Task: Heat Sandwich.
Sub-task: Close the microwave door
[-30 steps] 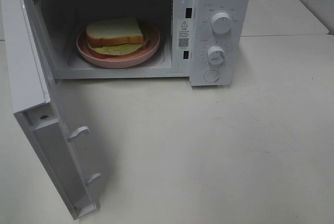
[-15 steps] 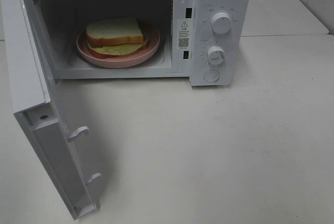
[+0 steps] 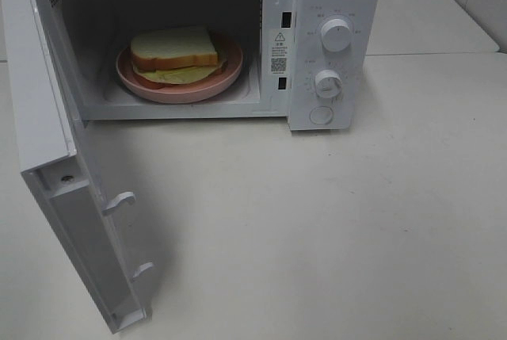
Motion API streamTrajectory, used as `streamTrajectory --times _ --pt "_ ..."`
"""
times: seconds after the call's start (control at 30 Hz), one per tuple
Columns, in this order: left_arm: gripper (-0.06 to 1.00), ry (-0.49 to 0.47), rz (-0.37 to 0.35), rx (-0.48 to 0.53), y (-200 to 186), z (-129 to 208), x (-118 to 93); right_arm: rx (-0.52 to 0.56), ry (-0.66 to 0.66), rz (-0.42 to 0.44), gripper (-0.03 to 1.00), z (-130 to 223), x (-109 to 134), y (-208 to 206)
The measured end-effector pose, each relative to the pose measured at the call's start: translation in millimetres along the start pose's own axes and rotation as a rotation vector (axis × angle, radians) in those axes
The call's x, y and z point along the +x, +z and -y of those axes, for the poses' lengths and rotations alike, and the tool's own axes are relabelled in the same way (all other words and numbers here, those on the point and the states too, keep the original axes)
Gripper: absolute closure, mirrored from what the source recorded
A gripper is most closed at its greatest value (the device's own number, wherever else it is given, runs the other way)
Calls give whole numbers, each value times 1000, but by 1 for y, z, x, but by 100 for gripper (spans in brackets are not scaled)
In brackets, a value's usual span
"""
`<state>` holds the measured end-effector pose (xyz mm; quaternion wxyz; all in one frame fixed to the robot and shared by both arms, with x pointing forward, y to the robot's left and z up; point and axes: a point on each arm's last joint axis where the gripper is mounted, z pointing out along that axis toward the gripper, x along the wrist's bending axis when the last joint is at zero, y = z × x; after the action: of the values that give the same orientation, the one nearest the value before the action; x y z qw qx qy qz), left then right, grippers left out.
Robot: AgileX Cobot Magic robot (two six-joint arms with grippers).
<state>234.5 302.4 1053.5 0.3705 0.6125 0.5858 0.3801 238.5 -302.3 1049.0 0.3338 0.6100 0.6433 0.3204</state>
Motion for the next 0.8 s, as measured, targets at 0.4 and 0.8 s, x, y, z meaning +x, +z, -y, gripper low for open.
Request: streamTrajectory --times 0.4,0.8 --pt "-2 0 0 0 0 0 0 -66 12 13 21 6 0 -8" --pt "-2 0 0 0 0 0 0 -66 13 12 21 6 0 -8"
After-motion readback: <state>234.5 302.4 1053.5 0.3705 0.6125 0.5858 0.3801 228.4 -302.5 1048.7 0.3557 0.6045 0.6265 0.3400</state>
